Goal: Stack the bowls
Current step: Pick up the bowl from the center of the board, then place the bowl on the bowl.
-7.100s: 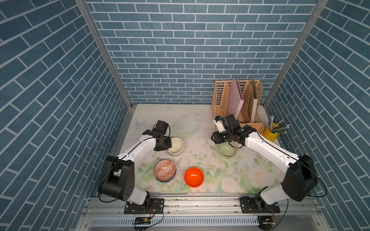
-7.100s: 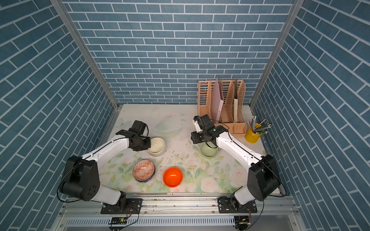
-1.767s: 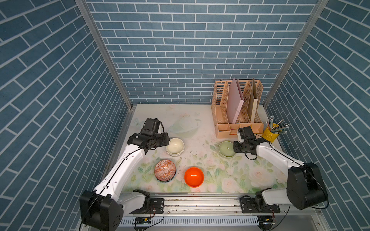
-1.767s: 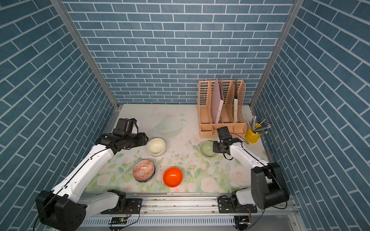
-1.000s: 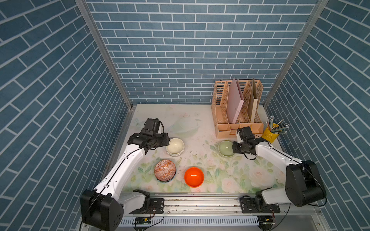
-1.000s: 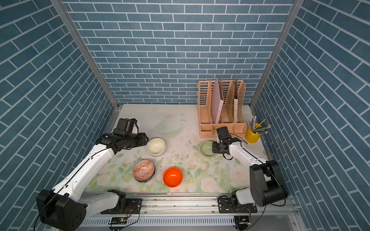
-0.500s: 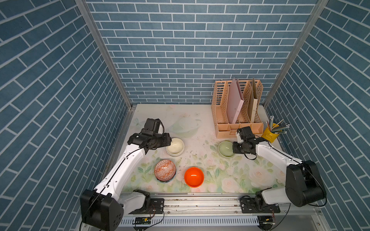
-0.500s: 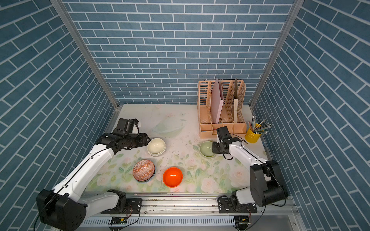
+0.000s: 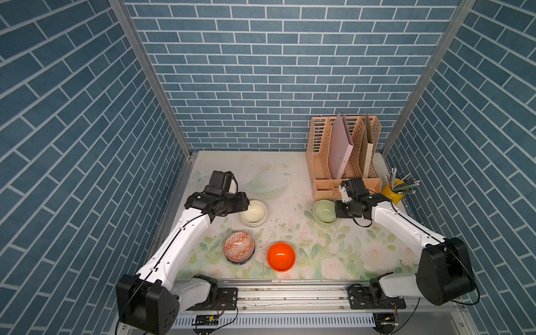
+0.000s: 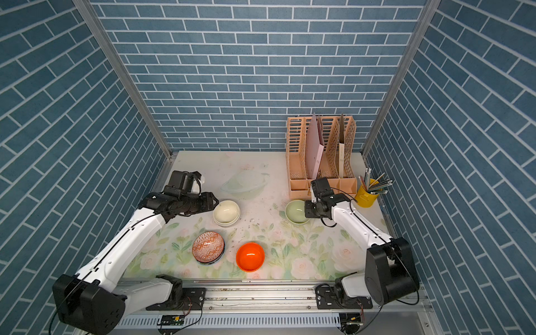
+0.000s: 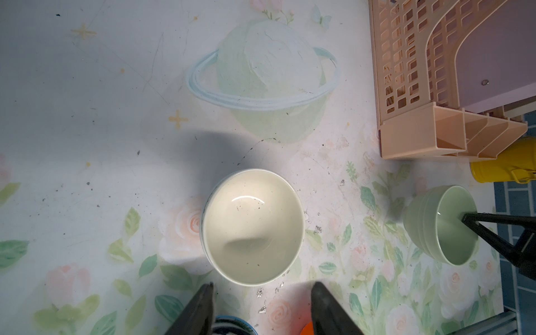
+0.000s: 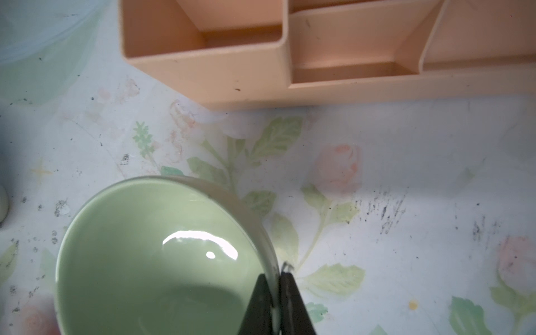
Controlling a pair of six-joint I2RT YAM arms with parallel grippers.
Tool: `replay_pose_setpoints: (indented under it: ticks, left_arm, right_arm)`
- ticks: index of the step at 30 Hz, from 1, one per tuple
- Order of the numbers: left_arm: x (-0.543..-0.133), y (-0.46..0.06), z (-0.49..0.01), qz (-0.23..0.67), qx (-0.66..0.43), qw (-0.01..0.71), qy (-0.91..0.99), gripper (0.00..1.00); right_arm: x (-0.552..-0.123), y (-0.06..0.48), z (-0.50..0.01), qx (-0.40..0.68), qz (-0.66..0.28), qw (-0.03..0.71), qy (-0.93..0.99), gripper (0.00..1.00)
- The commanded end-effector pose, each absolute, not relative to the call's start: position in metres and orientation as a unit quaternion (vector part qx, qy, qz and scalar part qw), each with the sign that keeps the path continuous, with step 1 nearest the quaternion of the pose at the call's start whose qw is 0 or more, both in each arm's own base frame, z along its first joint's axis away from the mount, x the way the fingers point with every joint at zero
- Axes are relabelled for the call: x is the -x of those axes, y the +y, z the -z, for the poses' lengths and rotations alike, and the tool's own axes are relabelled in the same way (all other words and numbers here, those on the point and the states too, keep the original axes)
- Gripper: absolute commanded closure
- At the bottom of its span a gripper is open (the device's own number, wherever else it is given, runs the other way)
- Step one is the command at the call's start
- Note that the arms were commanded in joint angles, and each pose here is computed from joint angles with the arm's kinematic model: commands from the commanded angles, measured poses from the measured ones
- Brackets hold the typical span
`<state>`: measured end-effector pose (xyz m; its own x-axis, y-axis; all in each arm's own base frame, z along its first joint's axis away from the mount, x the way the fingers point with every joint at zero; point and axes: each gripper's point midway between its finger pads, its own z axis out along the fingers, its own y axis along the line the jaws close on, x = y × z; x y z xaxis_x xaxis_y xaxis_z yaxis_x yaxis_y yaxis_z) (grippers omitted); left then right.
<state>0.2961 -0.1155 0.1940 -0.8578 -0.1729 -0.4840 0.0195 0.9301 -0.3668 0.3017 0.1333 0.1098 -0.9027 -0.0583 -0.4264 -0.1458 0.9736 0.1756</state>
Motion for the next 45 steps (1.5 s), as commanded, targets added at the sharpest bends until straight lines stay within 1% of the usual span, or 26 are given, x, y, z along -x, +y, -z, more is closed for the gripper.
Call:
replay_pose_setpoints:
  ticks: [1, 20, 31, 45]
  left_arm:
    - [-0.299, -0.115, -0.201, 0.179, 0.037, 0.27, 0.945, 0.42]
    - [-0.308, -0.119, -0.208, 0.182, 0.037, 0.272, 0.944, 0.42]
    - [-0.313, -0.124, -0.211, 0.193, 0.041, 0.271, 0.942, 0.42]
    - [-0.314, -0.133, -0.205, 0.197, 0.041, 0.264, 0.943, 0.44]
  right_arm:
    - [-0.306, 0.149, -0.138, 0.056, -0.125, 0.235, 0.962, 1.0]
    - [-0.325, 0.242, -0.188, 0.135, -0.153, 0.258, 0.944, 1.0]
    - [-0.323, 0.297, -0.192, 0.184, -0.158, 0.252, 0.937, 1.0]
    - [-0.309, 0.365, -0.196, 0.241, -0.177, 0.248, 0.921, 1.0]
